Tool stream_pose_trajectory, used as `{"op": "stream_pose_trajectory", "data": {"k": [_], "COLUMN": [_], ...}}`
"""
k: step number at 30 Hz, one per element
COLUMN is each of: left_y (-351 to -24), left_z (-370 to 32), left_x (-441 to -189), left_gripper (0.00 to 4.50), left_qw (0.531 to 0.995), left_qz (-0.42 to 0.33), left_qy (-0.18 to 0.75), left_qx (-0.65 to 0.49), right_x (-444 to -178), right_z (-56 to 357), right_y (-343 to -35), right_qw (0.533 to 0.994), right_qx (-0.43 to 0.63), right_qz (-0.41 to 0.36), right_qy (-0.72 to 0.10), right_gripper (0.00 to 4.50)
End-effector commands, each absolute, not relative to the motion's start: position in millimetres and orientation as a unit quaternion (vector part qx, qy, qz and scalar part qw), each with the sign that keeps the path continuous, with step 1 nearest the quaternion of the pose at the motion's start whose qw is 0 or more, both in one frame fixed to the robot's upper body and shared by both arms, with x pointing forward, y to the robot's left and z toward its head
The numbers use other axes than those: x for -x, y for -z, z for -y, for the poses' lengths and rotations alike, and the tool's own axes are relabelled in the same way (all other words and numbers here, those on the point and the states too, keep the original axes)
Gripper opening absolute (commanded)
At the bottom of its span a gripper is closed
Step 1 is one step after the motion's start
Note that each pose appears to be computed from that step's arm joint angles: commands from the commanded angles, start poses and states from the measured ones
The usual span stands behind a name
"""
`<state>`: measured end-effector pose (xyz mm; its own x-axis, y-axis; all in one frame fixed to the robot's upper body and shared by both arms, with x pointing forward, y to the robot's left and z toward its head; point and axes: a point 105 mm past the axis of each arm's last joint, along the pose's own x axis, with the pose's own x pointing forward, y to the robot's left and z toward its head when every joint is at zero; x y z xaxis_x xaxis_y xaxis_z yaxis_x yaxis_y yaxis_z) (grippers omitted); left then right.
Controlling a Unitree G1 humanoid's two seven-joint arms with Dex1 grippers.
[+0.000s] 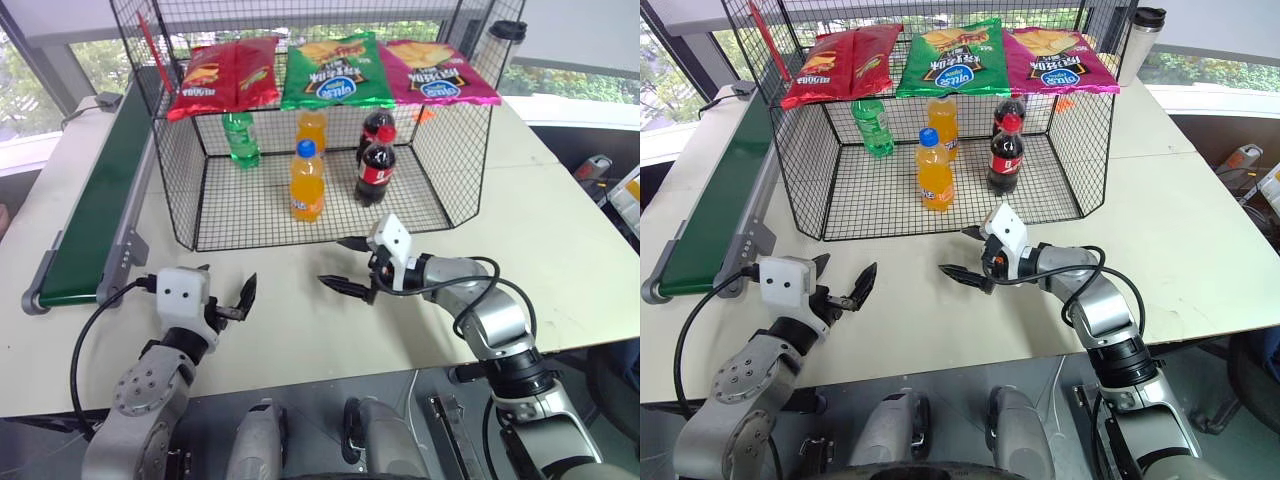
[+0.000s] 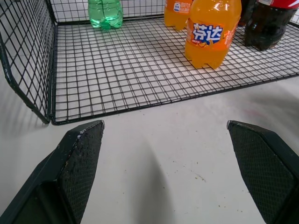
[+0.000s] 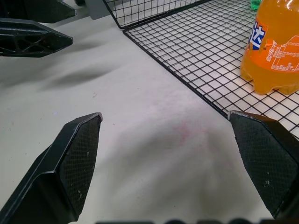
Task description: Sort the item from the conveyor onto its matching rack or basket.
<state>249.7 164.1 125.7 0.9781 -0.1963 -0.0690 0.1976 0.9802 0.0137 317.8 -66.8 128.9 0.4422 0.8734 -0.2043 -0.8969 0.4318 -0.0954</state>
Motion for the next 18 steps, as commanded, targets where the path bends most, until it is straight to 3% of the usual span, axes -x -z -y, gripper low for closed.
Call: {"op": "stream_pose_trajectory", "data": {"k": [1,18], "left_y": [-135.5,-133.2], "left_z": [-164.6,-166.7], "left_x": [-248.0,-249.4], "left_gripper": [4.37,4.37], "left_qw": [0.995,0.995], "left_qz": [-0.009,-0.018], "left_qy": [0.096,0.094], "left_qx": [-0.016,-0.019], "right_x": [-314.5,-314.0], "right_z": [62.5,64.4], "right_y": [-144.6,-135.4], "right_qw": [0.840,0.838], "right_qx": [0.099,0.105], "right_qz": [-0.030,-0.032], "right_qy": [-0.532,-0.534], "right_gripper": [4.50,4.50]}}
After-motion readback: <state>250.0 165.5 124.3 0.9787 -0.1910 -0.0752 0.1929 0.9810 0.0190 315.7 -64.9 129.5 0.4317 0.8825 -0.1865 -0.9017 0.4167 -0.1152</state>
